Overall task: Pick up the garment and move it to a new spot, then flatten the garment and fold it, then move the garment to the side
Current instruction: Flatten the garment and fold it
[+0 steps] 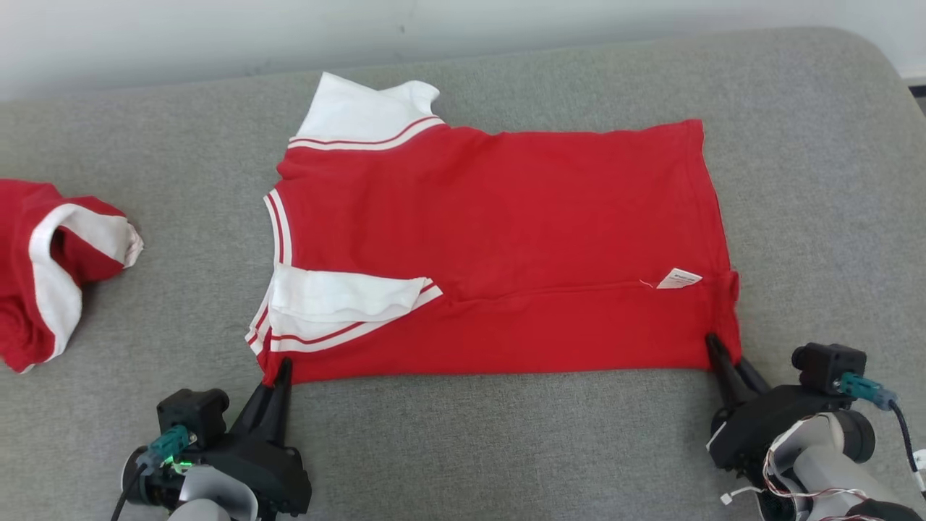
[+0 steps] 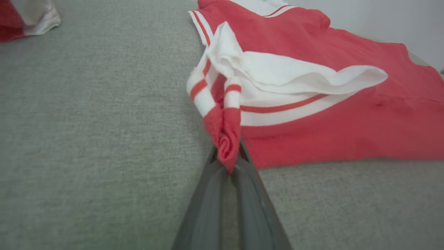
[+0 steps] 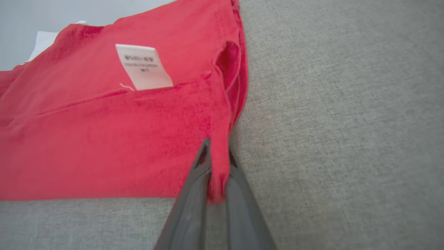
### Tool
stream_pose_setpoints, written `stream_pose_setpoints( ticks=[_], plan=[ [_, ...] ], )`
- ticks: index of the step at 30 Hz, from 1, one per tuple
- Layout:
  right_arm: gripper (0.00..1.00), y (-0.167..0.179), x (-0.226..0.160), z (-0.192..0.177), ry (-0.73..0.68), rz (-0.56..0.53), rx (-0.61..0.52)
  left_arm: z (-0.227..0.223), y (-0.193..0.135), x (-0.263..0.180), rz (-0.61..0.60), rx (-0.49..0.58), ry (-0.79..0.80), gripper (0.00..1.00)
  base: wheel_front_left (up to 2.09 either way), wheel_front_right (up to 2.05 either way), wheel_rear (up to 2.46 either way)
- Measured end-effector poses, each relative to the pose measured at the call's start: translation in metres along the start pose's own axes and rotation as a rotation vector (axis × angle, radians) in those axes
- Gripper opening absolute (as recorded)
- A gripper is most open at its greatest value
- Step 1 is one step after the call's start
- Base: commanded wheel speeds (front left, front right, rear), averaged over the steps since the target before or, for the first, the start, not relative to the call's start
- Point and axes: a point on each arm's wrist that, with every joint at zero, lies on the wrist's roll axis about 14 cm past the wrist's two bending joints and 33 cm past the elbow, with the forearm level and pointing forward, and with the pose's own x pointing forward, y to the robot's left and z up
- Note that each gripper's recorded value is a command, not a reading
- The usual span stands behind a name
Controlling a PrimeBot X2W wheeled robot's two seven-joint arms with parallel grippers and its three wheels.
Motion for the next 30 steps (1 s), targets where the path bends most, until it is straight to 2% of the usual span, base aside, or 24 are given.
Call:
stream_pose_setpoints(
  ticks=[12, 23, 24, 25, 26, 30],
  plan=[
    [0.00, 0.002, -0.036, 0.010, -0.054, 0.027, -0.028, -0.003, -0.006, -0.056, 0.035, -0.069, -0.046, 0.00, 0.00, 0.00, 0.00],
    [0.00, -0.016, -0.072, -0.010, -0.005, 0.005, -0.023, -0.027, -0.021, -0.101, 0.074, -0.164, -0.028, 0.00, 0.00, 0.00, 0.00],
    [0.25, -0.016, -0.073, -0.013, -0.001, 0.003, -0.015, -0.029, -0.021, -0.102, 0.077, -0.166, -0.025, 0.14, 0.00, 0.00, 0.00],
    [0.85, -0.017, -0.074, -0.013, -0.005, -0.001, -0.008, -0.028, -0.021, -0.103, 0.081, -0.170, -0.030, 0.45, 0.00, 0.00, 0.00],
    [1.00, -0.017, -0.075, -0.011, -0.013, -0.004, 0.000, -0.023, -0.021, -0.102, 0.087, -0.171, -0.044, 1.00, 0.00, 0.00, 0.00],
    [1.00, -0.012, -0.073, 0.001, -0.066, 0.002, 0.005, -0.005, -0.017, -0.100, 0.102, -0.157, -0.103, 1.00, 0.00, 0.00, 0.00]
  ],
)
